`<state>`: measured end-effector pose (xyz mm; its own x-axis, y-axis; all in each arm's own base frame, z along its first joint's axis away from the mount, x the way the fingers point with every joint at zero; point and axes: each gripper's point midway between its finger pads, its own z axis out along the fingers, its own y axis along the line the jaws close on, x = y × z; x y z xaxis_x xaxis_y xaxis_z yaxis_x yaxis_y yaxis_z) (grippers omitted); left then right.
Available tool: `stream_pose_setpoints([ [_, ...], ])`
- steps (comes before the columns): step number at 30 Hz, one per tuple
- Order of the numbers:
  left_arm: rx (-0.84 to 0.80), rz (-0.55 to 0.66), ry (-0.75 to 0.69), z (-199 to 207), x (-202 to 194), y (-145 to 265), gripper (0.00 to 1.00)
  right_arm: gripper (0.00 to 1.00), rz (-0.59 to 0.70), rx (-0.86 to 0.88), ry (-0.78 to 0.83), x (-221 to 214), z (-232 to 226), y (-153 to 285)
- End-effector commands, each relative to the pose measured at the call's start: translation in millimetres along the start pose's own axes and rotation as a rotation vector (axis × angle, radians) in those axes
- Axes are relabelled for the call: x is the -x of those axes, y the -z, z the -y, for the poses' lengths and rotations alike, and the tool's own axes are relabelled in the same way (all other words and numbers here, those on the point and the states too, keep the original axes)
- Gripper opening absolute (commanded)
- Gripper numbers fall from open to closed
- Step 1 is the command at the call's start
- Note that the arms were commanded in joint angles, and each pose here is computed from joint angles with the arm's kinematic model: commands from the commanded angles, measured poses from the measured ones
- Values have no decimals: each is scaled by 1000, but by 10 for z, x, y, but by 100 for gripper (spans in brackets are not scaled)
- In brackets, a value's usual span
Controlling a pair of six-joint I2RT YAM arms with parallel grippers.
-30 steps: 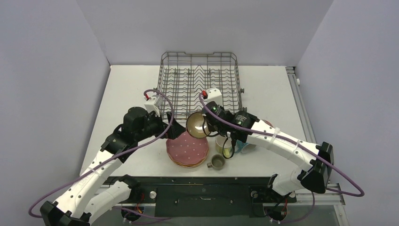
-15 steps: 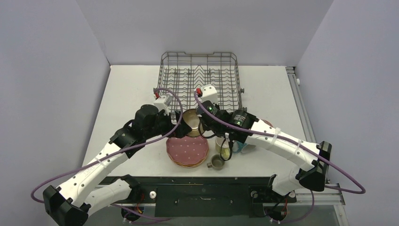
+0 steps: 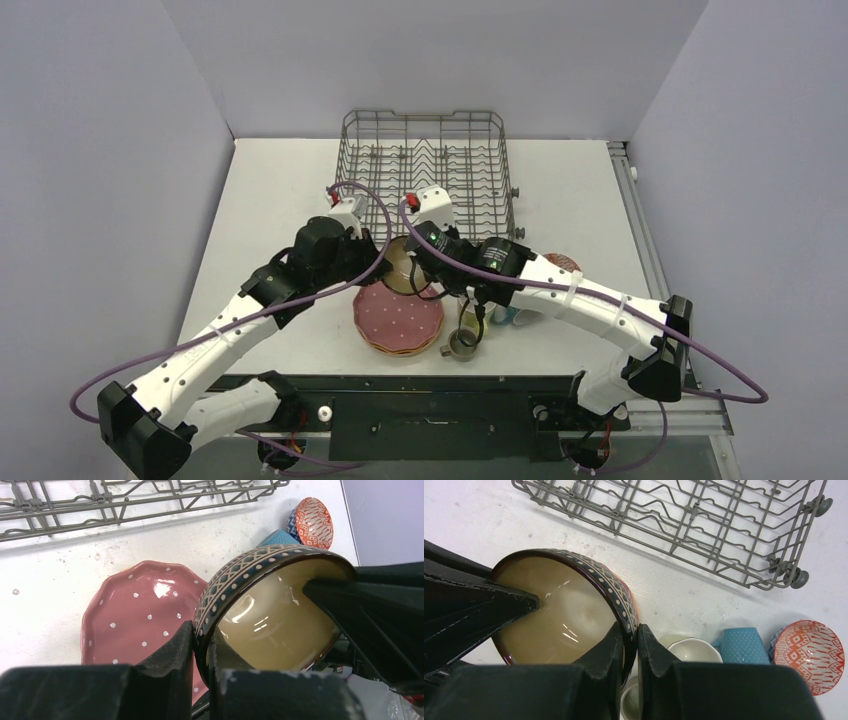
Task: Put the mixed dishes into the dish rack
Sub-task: Pick up the bowl from the center of the board.
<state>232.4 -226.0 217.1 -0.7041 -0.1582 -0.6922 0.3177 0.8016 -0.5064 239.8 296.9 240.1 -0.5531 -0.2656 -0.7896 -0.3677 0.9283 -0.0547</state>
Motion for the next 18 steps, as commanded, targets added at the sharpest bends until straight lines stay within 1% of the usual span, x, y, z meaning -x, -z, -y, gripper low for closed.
stream_pose_setpoints([
  [1,-94,33,-21,260,174,110,0,0,118,-35,-69,374,52,95],
  [3,-114,32,-18,294,167,122,0,1,120,-29,-72,376,53,109],
  [4,-122,30,-13,304,160,126,0,8,117,-24,-71,362,54,110],
  [6,-147,25,-5,333,149,131,0,14,119,-4,-76,347,54,127],
  [7,-155,29,0,325,156,124,0,21,123,7,-81,337,65,147],
  [8,-188,26,5,373,156,131,0,24,115,30,-84,316,50,146],
  [10,-233,23,18,403,152,141,0,38,122,77,-107,305,68,213],
  [15,-338,18,31,470,146,198,0,55,122,214,-166,209,71,292],
  [18,-396,28,39,528,169,226,0,67,142,334,-205,215,30,454],
])
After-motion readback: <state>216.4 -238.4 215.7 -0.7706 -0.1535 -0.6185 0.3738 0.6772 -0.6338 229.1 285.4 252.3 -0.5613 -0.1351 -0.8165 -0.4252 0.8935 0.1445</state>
